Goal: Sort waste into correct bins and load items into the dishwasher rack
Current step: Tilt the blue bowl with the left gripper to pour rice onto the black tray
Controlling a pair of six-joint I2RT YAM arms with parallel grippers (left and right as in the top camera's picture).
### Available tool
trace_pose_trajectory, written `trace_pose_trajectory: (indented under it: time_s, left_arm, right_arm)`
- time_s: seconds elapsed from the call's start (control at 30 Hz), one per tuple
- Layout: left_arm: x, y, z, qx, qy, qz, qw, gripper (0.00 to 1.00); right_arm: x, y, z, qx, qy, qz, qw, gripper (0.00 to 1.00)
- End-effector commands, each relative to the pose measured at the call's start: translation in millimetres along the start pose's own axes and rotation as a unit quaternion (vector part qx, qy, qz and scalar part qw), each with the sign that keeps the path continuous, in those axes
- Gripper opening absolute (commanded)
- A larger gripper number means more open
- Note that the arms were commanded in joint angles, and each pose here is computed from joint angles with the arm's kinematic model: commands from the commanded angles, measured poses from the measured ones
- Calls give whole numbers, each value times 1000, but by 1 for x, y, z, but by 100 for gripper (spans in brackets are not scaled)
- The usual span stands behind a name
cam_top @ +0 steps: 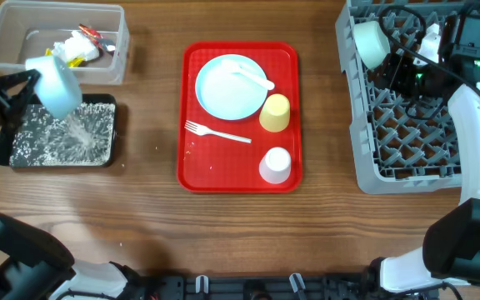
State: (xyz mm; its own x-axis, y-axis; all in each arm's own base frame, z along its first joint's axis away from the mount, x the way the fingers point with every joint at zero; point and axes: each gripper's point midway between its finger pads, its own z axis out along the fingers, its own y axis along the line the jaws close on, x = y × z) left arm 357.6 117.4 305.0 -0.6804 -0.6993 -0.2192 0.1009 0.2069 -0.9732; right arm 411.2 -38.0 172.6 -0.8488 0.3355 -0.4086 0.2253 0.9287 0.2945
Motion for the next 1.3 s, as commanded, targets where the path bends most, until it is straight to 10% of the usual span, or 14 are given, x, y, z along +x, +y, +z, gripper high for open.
trace_pose_trajectory:
  time_s: [0.0,1.27]
  left_arm:
    - [-3,-8,-15,15,-19,8,1000,4]
    - [-29,70,-17,13,-24,-5,1000,4]
  right_arm:
    - [-2,5,-5,-6,-6,-11,1000,84]
    - [4,4,-5,-4,6,-8,1000,84]
